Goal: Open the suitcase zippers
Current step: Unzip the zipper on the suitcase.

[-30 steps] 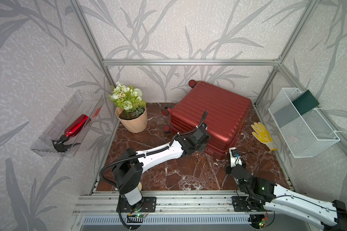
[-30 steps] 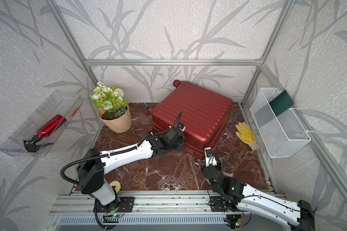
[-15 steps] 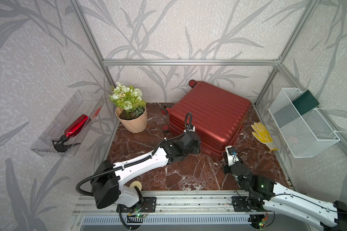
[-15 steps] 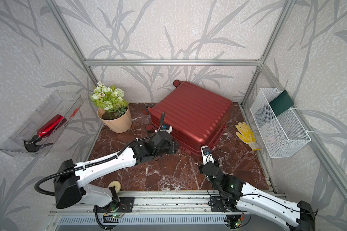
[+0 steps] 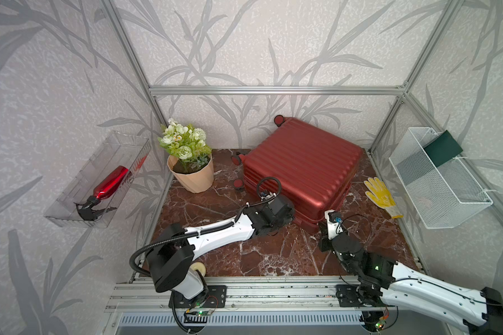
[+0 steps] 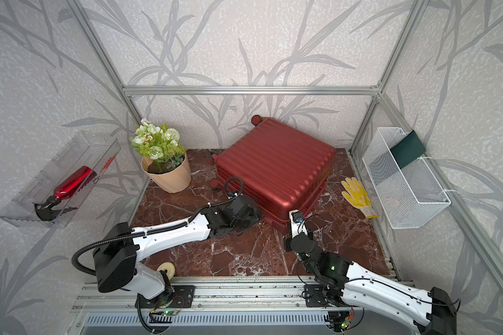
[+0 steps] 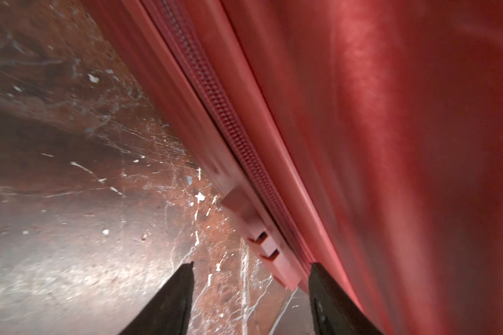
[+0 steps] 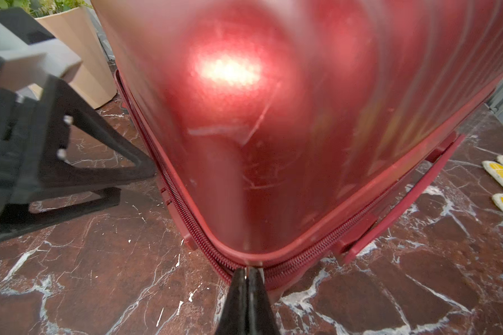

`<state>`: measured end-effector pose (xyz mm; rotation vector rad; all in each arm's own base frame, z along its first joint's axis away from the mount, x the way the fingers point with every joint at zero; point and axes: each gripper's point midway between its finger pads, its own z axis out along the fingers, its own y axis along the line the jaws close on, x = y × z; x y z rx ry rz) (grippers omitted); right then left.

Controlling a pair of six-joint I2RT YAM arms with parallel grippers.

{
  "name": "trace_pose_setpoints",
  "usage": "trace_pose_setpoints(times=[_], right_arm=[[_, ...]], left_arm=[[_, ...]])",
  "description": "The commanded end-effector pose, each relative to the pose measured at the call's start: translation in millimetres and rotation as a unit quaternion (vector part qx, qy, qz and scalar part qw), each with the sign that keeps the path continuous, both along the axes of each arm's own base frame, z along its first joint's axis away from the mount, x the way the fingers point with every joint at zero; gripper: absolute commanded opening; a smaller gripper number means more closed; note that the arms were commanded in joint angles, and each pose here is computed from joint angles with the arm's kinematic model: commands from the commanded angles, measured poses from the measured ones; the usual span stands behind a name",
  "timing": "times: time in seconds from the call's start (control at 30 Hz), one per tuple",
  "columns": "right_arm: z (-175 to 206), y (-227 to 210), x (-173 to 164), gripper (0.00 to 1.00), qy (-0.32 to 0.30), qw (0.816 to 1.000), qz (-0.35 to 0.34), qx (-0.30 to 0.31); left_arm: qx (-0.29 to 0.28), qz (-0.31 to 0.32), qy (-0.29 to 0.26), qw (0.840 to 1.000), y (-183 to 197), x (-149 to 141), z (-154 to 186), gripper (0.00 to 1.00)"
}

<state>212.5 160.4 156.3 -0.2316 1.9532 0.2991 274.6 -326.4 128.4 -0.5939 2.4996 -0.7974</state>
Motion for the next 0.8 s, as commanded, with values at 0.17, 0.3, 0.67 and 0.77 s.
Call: trace_pose_setpoints(times=[0.17,0.3,0.67,0.77], right_arm=[[27,24,-2,0.0,-0.003,0.997,0.035,0.063],[26,28,-4,0.0,0.006,0.997,0.043,0.068],[26,29,-7,0.0,0.01,0.997,0.047,0.064],[30,21,-6,0.0,0.001,0.998,0.035,0.055]], left_arm=[[-0.039,0.022,0.052,0.998,-16,7,-20,0.56],[-0.034,0.025,0.069,0.997,-15,11,-35,0.49],[-0.004,0.029,0.086,0.996,3,17,-56,0.1],[0.004,0.034,0.087,0.996,14,18,-57,0.0]])
